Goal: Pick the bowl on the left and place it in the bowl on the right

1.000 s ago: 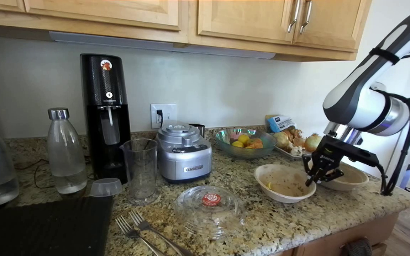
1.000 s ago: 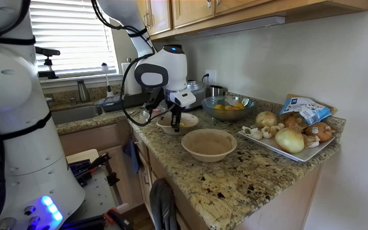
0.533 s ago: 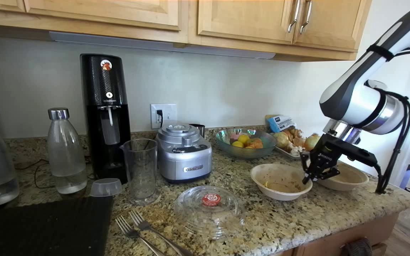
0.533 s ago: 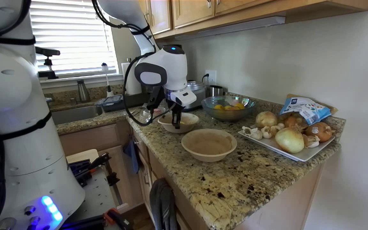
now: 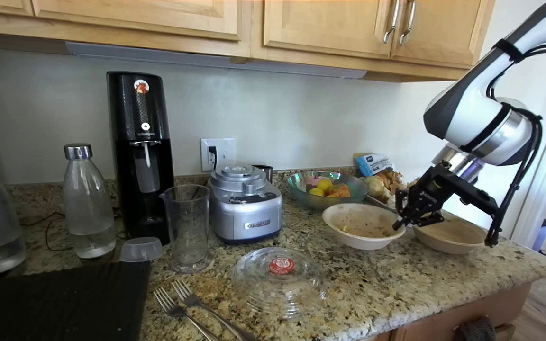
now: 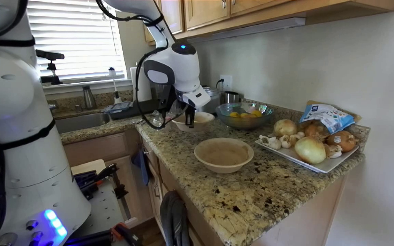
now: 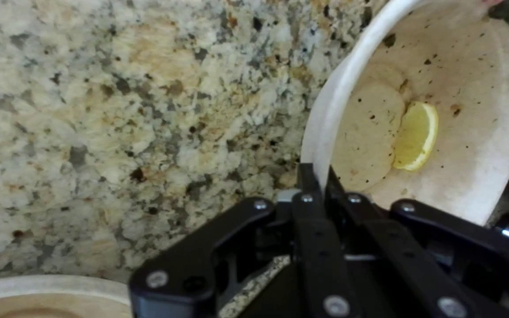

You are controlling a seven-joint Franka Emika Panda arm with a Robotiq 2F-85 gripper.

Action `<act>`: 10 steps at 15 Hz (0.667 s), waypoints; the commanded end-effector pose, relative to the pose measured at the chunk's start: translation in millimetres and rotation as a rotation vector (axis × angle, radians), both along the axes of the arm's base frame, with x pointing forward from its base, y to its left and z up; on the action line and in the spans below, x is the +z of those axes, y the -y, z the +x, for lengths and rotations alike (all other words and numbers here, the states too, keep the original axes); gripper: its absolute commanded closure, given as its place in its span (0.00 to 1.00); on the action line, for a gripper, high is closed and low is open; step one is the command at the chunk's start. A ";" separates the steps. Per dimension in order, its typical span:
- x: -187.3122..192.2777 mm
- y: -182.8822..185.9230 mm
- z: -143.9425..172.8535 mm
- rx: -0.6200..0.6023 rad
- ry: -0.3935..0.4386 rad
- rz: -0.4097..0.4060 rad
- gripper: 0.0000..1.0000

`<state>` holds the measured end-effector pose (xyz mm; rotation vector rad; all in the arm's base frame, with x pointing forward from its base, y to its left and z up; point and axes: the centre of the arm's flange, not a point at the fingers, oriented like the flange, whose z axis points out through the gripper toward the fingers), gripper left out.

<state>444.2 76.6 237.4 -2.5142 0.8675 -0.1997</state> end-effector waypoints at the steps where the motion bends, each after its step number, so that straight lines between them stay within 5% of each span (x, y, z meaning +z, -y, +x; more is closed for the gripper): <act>1: 25.6 8.5 -14.0 0.029 0.067 0.092 0.96; 10: 69.5 44.2 -22.3 0.030 0.123 0.071 0.96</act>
